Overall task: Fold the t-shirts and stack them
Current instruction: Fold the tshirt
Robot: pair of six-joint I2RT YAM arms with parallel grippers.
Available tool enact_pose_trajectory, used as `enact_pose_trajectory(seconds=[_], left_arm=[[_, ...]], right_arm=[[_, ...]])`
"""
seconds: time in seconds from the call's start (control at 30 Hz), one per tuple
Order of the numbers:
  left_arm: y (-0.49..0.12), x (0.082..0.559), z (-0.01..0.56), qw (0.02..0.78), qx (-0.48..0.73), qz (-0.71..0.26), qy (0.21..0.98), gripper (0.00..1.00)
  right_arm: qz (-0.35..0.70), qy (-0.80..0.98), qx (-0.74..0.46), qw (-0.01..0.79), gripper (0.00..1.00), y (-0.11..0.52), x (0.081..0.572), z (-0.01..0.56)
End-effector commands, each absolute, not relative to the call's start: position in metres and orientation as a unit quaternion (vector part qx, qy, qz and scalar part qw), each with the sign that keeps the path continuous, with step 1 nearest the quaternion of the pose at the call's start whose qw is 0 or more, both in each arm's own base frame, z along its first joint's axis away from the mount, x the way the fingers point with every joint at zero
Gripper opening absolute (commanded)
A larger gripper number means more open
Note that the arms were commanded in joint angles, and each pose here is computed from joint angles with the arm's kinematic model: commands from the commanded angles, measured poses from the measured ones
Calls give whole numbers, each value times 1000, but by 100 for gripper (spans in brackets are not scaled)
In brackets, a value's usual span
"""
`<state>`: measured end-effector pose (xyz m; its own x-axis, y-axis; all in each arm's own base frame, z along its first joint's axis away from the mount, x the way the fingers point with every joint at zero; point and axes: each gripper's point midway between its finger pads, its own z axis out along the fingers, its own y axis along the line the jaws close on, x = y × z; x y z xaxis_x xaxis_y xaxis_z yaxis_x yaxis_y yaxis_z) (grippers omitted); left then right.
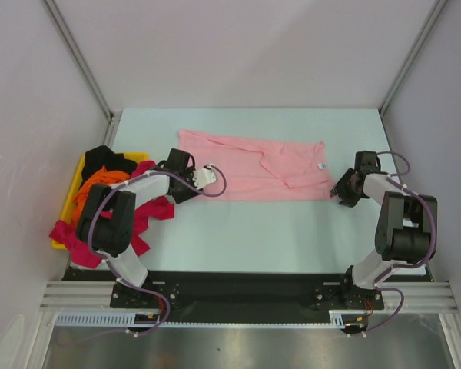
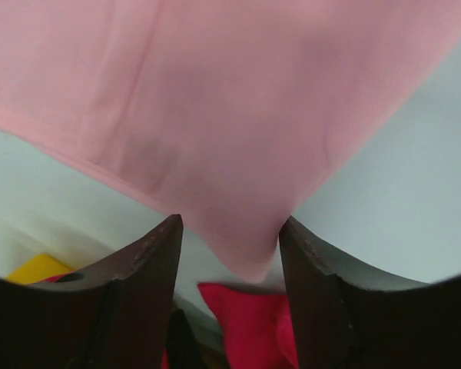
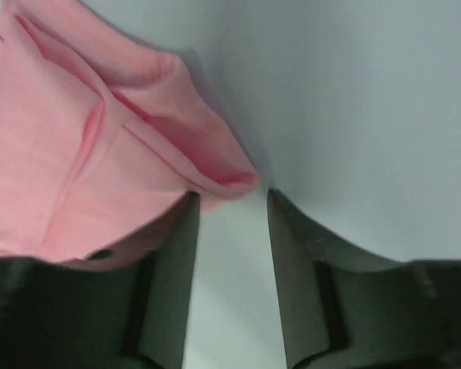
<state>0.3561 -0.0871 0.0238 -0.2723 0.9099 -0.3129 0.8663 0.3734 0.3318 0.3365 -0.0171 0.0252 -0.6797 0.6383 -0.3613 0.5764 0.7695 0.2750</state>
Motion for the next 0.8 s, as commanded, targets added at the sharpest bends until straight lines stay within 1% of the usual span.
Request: enact_pose_trajectory(seconds=[0.0,0.03,0.07,0.1,0.13,0.17,0.2,0.23,0.33,0.37,0.4,0.47,0.5,0.6,0.67,0.7,0.73,0.77], left_arm=[[-80,378,20,237,559,91,790,57],[-81,378,20,238,557,91,791,49],[-80,377,18,236,557,90,792,43],[-82,372,17,231,558,81,793,27],[-84,368,17,228,557,74,796,17],[-86,363,17,223,554,63,799,5],[-95,352,18,216,555,27,803,0],[-98,344,19,210,548,10,810,0],[-107,313,25,189,549,-34,813,0],[-109,304,27,182,553,-42,812,0],[-110,284,25,160,561,-54,811,0],[-118,264,32,159,571,-82,801,0],[-121,244,29,137,580,-101,797,0],[-132,212,28,105,583,-150,791,0],[-137,201,27,93,576,-172,794,0],[-138,197,27,89,578,-179,791,5],[-140,195,29,88,583,-187,786,13],[-143,195,33,93,586,-194,781,29]], right_arm=[[91,903,339,249,44,-13,356,25],[87,903,343,246,37,-15,356,22],[79,902,348,242,28,-18,354,20],[72,902,354,238,13,-21,353,20],[66,902,357,234,6,-24,349,20],[53,904,361,223,0,-27,340,18],[49,904,367,212,0,-29,328,15],[28,901,376,212,0,-38,318,19],[8,891,411,191,0,-50,282,18],[3,885,423,194,0,-55,270,28],[0,881,433,192,0,-57,262,29],[-10,871,454,191,0,-63,239,33],[-13,867,460,192,0,-64,232,33],[-23,854,482,195,0,-64,213,33],[-24,843,497,203,0,-65,210,35],[-26,837,503,213,7,-68,211,39],[-21,835,504,220,18,-69,214,42],[-19,831,507,227,42,-74,216,46]])
